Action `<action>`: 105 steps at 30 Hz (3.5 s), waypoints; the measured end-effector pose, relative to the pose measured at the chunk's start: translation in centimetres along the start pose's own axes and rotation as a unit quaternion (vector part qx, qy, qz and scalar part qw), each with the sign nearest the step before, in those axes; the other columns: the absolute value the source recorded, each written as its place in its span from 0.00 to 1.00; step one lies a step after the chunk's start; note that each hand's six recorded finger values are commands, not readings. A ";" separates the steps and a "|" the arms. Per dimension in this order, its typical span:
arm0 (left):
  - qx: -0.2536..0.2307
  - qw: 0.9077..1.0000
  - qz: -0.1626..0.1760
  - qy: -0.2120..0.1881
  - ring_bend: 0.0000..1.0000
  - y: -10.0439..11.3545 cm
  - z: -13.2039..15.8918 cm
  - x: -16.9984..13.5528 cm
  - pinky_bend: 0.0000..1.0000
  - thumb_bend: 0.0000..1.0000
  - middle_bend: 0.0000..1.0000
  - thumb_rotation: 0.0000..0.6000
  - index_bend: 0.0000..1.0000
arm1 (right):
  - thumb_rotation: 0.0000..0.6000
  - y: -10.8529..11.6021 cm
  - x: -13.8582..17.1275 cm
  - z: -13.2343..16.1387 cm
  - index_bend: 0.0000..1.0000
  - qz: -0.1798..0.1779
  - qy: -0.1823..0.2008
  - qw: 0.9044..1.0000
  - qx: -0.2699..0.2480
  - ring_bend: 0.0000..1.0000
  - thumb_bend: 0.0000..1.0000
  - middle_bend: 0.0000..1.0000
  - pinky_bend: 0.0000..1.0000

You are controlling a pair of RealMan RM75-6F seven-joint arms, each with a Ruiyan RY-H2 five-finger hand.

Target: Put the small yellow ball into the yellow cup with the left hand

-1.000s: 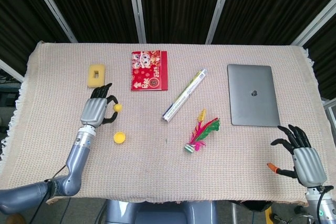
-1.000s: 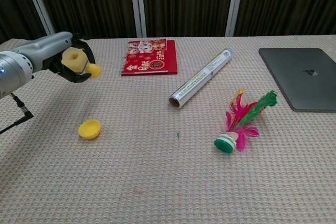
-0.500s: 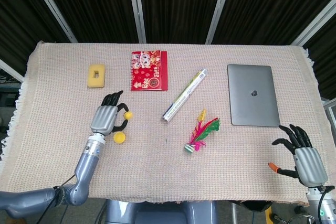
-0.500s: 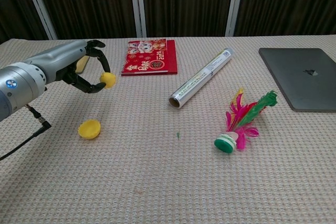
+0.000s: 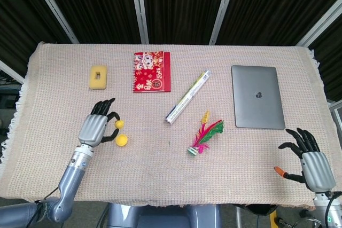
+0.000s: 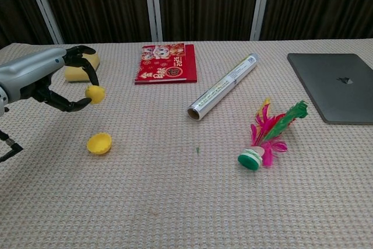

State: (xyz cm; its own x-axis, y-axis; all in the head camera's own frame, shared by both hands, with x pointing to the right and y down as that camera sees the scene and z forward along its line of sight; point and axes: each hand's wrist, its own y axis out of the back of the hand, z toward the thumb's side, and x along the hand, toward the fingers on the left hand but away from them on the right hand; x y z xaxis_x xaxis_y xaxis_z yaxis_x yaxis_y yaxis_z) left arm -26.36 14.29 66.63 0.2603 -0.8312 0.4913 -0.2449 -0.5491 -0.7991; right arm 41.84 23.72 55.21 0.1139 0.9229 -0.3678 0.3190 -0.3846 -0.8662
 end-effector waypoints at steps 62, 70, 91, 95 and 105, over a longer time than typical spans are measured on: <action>-0.022 0.998 -0.014 0.059 0.00 -3.3 -1.9 -3.4 0.00 0.41 0.00 1.00 0.51 | 1.00 0.0 0.1 0.2 0.41 0.000 0.005 1.000 -0.005 0.02 0.00 0.11 0.00; -0.027 0.998 -0.023 0.053 0.00 -4.2 -0.8 -3.0 0.00 0.41 0.00 1.00 0.51 | 1.00 0.0 0.1 0.2 0.41 -0.001 0.004 1.000 -0.005 0.02 0.00 0.11 0.00; -0.055 0.996 -0.023 0.074 0.00 -4.9 -1.0 -4.5 0.00 0.41 0.00 1.00 0.52 | 1.00 0.1 0.2 0.1 0.41 -0.002 0.004 1.000 -0.006 0.02 0.00 0.10 0.00; -0.059 0.994 -0.022 0.084 0.00 -5.1 -1.4 -4.7 0.00 0.41 0.00 1.00 0.53 | 1.00 0.1 0.2 0.2 0.41 -0.001 0.004 1.000 -0.006 0.02 0.00 0.10 0.00; -0.060 0.993 -0.023 0.103 0.00 -5.3 -2.4 -4.7 0.00 0.41 0.00 1.00 0.53 | 1.00 0.1 0.1 0.2 0.41 -0.001 0.006 1.000 -0.007 0.03 0.00 0.10 0.00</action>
State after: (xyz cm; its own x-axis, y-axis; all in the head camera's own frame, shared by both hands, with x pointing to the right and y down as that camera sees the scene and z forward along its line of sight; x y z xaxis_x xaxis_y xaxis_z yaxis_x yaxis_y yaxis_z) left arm -28.53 20.93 69.41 0.0797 -0.7980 0.5974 -0.3504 -0.5835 -0.7327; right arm 41.67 23.82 55.03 0.1240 0.9240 -0.3617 0.3327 -0.3821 -0.8621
